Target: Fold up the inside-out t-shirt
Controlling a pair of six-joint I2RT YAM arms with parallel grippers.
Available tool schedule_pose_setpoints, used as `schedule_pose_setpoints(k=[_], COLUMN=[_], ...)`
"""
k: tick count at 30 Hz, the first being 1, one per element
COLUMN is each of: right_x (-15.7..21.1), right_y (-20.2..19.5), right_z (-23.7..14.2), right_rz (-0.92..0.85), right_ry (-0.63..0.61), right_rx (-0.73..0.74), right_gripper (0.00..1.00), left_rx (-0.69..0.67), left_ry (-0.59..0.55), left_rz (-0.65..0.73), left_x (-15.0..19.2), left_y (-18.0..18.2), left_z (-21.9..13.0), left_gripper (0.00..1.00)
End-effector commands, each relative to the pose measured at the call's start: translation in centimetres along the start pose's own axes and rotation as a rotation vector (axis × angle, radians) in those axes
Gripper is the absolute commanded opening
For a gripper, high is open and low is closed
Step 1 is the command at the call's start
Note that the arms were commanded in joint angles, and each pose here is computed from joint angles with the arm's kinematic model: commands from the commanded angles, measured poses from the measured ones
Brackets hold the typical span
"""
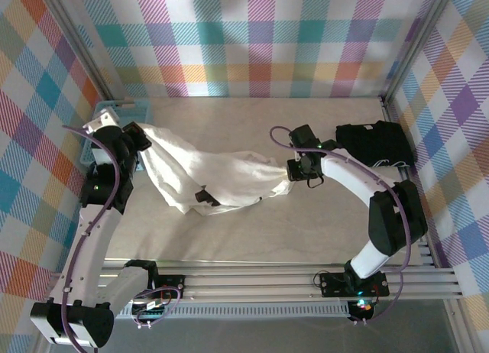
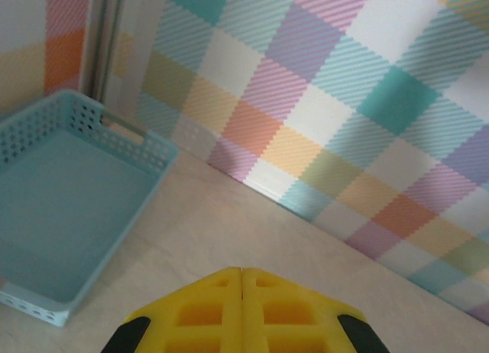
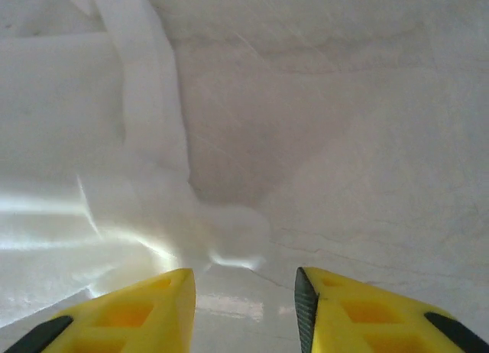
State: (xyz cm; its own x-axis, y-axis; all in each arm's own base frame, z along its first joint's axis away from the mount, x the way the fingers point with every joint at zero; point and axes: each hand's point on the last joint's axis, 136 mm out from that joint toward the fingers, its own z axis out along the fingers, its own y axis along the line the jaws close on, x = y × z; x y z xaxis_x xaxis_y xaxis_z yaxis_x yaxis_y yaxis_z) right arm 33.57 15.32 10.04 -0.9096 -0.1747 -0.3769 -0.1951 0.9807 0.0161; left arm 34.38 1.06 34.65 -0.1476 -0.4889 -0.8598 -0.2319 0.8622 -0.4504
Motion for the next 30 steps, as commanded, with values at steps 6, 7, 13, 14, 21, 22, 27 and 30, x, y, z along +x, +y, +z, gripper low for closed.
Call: schedule_pose_setpoints(k=[6,7,13,14,21,22,27,30], right_x=[1.4,1.6,1.1,0.9,0.2,0.0,-1.3,-2.1], right_y=[4.6,5.2,7.1,7.2,7.4,7.2,4.5,3.3], right_z=[-1.0,-0.9,0.5,0.8,4.0,4.5,4.8,3.2], right_rz=[0.073,0.068,0.002,-0.012,-0.076,-0.086,-0.135,-0.120], right_ry=[-0.032,-0.035,-0.028,-0.023,0.017,0.019,-0.001,-0.054], right_rx=[-0.265,-0.274,-0.200,-0.174,-0.072,-0.050,0.122,0.127], right_gripper=[0.60,0.61,0.56,0.55,0.51,0.49,0.23,0.12], left_rx=[0.135,0.135,0.141,0.143,0.140,0.140,0.137,0.119], left_ry=[0.069,0.073,0.091,0.094,0.093,0.093,0.092,0.074], left_rz=[-0.078,-0.079,-0.079,-0.078,-0.070,-0.073,-0.073,-0.073], left_x=[1.9,2.1,2.8,2.8,3.0,3.0,2.9,2.3], left_y=[-1.4,-1.3,-1.3,-1.3,-1.1,-1.1,-1.1,-0.9], left_z=[-1.1,-1.2,-1.0,-1.0,-1.2,-1.1,-1.2,-1.5], left_gripper=[0.00,0.00,0.00,0.00,0.00,0.00,0.00,0.00])
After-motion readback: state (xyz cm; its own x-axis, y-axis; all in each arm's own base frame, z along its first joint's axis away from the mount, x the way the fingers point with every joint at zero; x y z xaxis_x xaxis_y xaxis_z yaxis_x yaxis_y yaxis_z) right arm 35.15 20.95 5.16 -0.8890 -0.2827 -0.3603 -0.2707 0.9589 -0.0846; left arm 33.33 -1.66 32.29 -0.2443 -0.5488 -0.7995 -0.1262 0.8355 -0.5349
